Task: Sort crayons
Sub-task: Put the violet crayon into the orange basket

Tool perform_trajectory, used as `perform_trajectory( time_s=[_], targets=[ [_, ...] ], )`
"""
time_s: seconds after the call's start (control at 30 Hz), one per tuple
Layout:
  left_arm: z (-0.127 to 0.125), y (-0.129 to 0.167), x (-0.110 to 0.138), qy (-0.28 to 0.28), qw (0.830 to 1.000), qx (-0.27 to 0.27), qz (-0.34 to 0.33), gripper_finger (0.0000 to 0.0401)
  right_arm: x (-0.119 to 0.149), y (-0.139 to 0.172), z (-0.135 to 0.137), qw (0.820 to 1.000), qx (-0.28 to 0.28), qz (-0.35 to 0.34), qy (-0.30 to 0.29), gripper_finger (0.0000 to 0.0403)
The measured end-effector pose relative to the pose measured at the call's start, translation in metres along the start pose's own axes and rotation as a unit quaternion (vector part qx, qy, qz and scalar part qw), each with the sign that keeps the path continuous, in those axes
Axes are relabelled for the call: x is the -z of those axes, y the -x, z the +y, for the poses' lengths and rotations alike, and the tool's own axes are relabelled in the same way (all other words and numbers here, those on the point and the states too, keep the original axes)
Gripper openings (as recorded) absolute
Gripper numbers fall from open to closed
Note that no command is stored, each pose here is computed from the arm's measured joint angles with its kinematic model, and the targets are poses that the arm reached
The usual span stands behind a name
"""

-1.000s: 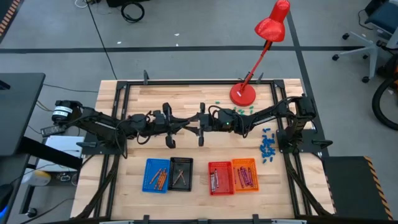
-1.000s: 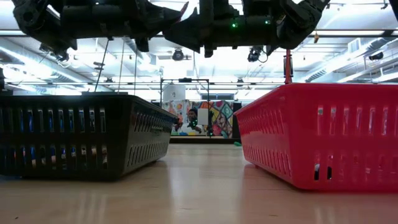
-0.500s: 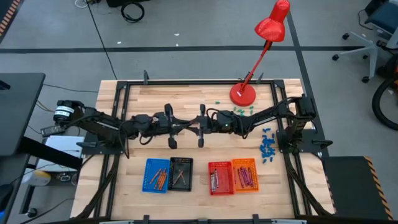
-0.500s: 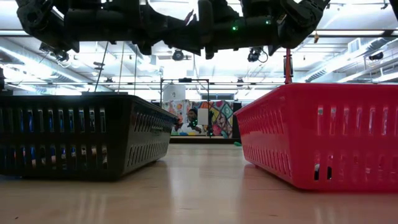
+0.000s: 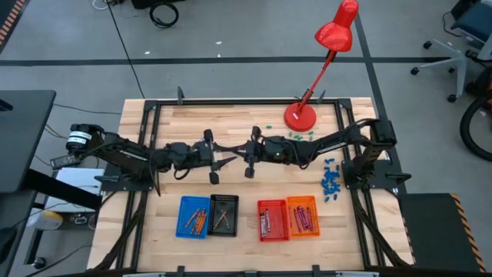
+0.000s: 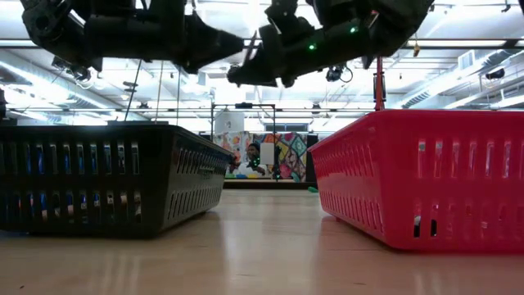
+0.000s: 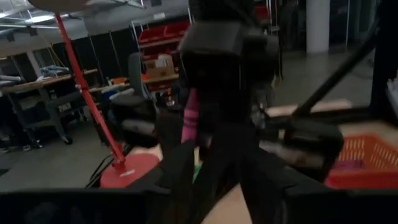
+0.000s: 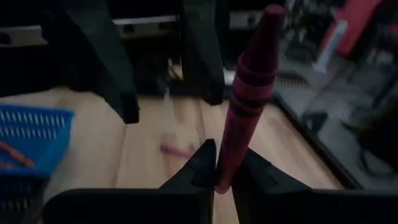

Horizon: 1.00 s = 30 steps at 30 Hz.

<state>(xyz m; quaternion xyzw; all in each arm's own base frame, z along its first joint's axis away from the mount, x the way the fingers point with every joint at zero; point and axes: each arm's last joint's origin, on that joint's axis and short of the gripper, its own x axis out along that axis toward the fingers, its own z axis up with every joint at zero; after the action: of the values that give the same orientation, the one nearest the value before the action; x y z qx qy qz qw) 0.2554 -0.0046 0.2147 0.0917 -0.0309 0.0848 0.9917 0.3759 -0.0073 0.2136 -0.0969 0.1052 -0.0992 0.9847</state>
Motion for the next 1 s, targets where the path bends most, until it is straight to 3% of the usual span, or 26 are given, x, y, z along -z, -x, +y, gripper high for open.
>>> perform_trajectory(
  time_s=[0.13,0.27,0.5,0.6,0.73,1.0],
  targets=[
    [-0.001,0.0,0.008,-0.029,0.999,-0.007,0.04,0.0148,-0.001,0.014,0.003,0.997,0.013,0.072,-0.021,0.0045],
    [-0.001,0.002,0.018,-0.053,0.994,-0.015,0.095,0.015,-0.003,0.03,0.009,0.987,0.002,0.132,-0.092,0.0041],
    [-0.003,0.006,0.032,-0.072,0.983,0.002,0.17,0.015,-0.003,0.059,0.029,0.947,-0.004,0.221,-0.235,0.0042],
    [-0.003,0.007,0.036,-0.076,0.979,0.006,0.187,0.015,-0.001,0.07,0.04,0.917,-0.005,0.266,-0.297,0.0042],
    [-0.004,0.008,0.038,-0.076,0.977,0.008,0.201,0.015,0.004,0.085,0.056,0.863,-0.007,0.331,-0.382,0.0043],
    [-0.005,0.01,0.044,-0.064,0.971,0.011,0.231,0.015,0.012,0.113,0.096,0.759,0.01,0.428,-0.491,0.0043]
  ],
)
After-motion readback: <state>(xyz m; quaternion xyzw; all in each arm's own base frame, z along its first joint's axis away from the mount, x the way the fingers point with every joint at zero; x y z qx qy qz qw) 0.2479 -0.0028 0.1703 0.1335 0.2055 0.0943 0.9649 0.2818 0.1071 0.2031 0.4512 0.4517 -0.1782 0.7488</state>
